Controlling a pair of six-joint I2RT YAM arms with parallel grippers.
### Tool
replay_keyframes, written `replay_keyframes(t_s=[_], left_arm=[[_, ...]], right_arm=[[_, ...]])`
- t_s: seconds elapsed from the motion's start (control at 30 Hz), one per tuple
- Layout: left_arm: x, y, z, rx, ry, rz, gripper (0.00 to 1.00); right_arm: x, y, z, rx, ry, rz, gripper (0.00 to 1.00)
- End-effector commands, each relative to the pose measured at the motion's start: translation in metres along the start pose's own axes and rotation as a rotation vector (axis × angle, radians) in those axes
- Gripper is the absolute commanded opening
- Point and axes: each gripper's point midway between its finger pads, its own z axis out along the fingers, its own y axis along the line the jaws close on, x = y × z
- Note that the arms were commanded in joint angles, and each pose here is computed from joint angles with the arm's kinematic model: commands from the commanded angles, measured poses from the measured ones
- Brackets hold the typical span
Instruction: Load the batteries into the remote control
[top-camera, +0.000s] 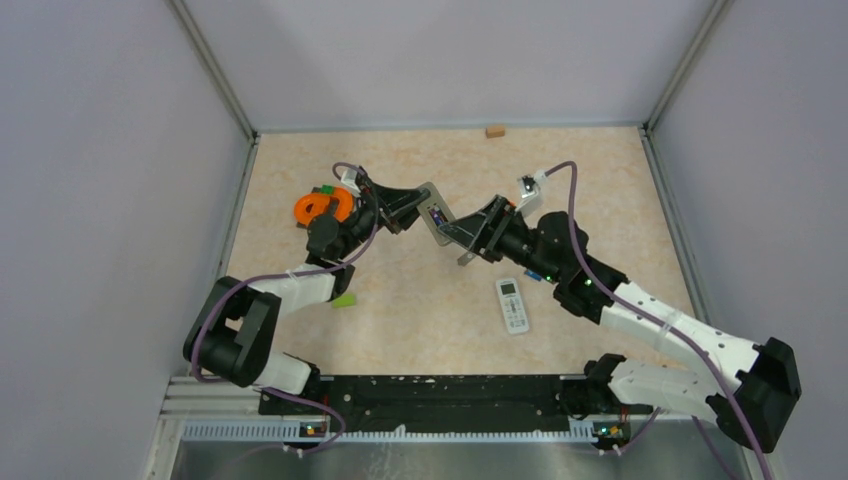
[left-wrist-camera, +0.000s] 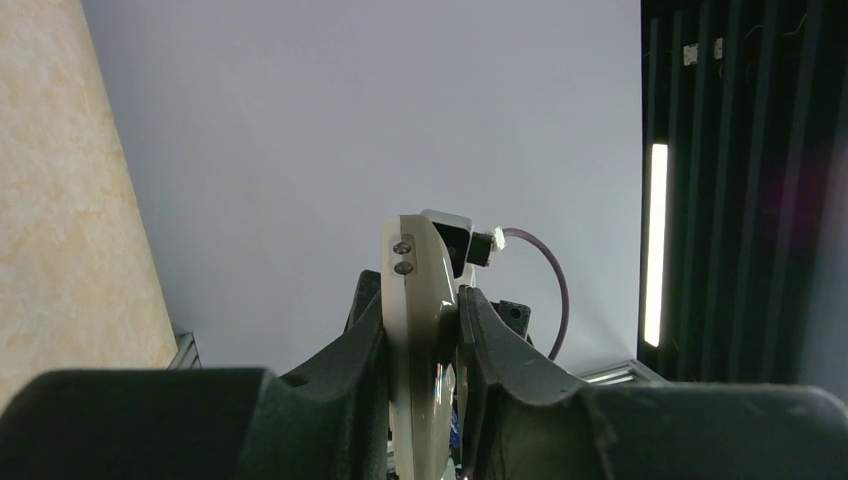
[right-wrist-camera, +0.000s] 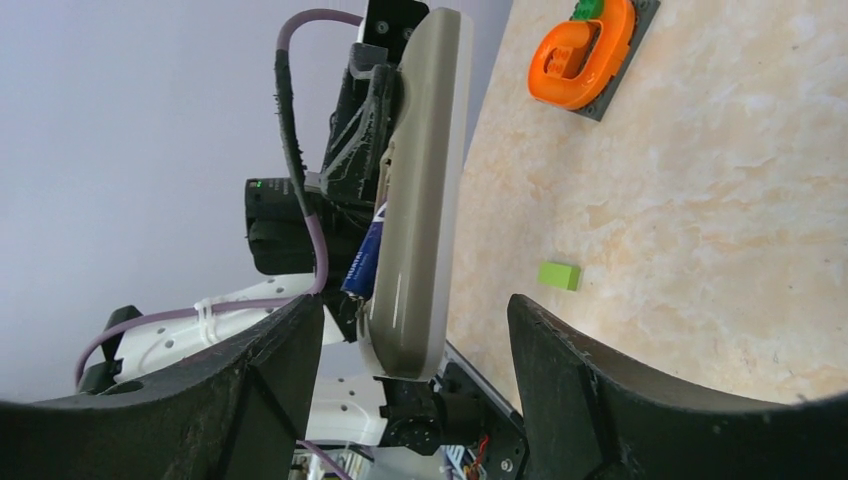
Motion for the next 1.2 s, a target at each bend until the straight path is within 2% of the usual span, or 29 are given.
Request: replay_keyframes(t_s=[0.0, 0.2, 0.37, 0.5, 0.93, 1.17], left_arm=[[0.01, -0.031, 0.002, 0.105, 0.041, 0.076, 0.0], [0.01, -0.029, 0.002, 0.097, 0.042, 0.079, 0.0], [0.011, -0.03, 0.002, 0.096, 0.045, 0.08, 0.0], [0.012, -0.029, 0.002, 0.094, 0.049, 0.079, 0.0], [0.014, -0.03, 0.001, 0.095, 0.054, 0.078, 0.0], [0.015, -0.03, 0.0, 0.096, 0.058, 0.075, 0.0]], right_arm=[[-0.015, 0.023, -0.009, -0.091, -0.051, -0.022, 0.7], [-0.019, 0.02, -0.008, -0.072, -0.072, -0.009, 0.69], [-0.023, 0.015, -0.006, -0.056, -0.084, 0.009, 0.57], [-0.022, 0.014, -0.002, -0.055, -0.074, 0.017, 0.51], [-0.014, 0.002, 0.009, -0.024, -0.041, 0.029, 0.47], [-0.012, -0.009, 0.016, 0.034, -0.026, 0.039, 0.42]])
